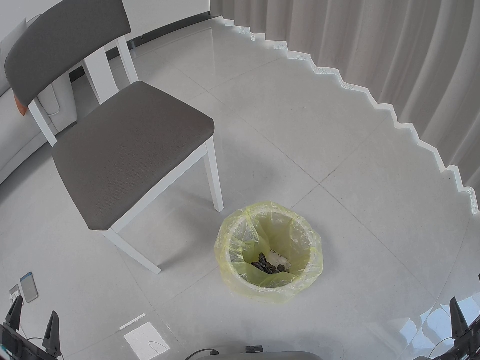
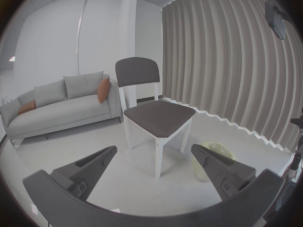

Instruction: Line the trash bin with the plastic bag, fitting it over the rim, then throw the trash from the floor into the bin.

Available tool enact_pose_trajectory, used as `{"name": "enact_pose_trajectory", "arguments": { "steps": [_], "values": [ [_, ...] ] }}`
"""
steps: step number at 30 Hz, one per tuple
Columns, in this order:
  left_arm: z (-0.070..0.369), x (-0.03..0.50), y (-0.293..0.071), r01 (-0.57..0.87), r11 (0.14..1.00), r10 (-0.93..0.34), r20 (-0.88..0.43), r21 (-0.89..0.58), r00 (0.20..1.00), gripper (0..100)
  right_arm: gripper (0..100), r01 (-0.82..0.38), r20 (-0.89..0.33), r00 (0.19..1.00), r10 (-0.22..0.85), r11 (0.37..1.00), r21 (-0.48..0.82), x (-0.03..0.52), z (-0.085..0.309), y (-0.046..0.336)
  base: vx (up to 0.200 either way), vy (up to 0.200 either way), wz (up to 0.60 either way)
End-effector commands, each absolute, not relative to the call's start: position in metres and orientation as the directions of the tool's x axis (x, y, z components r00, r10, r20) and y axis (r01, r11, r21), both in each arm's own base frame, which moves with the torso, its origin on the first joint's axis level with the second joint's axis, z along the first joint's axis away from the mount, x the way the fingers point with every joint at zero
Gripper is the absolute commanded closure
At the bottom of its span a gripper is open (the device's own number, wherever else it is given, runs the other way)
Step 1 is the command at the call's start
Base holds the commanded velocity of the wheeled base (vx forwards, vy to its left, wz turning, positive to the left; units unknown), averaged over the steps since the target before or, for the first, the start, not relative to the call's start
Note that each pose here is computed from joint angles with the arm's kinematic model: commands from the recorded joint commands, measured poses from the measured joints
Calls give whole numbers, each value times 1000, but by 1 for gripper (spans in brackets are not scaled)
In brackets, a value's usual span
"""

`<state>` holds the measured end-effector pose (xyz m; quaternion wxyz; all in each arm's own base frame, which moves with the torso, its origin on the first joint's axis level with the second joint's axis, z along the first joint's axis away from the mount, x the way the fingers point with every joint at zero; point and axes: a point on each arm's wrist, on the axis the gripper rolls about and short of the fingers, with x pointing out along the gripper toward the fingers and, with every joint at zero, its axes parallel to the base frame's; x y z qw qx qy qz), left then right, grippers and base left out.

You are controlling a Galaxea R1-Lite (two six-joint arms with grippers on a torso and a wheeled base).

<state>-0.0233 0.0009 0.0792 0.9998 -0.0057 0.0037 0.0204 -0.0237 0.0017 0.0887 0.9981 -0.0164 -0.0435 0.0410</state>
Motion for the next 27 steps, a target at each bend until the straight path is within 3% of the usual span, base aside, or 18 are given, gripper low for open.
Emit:
{"name": "enact_pose_trajectory", "arguments": {
  "steps": [1,5,8,9,12,13,18,27],
  "values": [
    [76,-23,1,-32,999,32,-11,-7,999,0,0,-108,76,991,110,993,-39,-23,83,2,0,0,0],
    [76,-23,1,-34,999,34,-11,-7,999,0,0,-202,57,978,201,979,8,-23,82,4,0,0,0],
    [75,-23,1,-39,999,38,-12,-15,999,0,0,-204,51,978,204,979,-4,-23,81,5,0,0,0],
    [76,-23,1,-39,999,38,-11,-16,999,0,0,-192,51,980,192,981,-15,-23,81,4,0,0,0],
    [76,-23,1,-43,999,43,-11,-27,999,0,0,37,11,999,-37,998,-59,-23,77,-1,0,0,0],
    [76,-23,1,-45,999,44,-11,-30,999,0,0,52,-9,999,-52,998,-37,-23,75,-1,0,0,0],
    [76,-23,1,-42,999,41,-9,-21,999,0,0,-5,-9,1000,5,1000,0,-23,75,0,0,0,0],
    [76,-23,1,-34,999,34,-6,-9,999,0,0,26,2,1000,-26,999,22,-23,76,-1,0,0,0]
  ]
}}
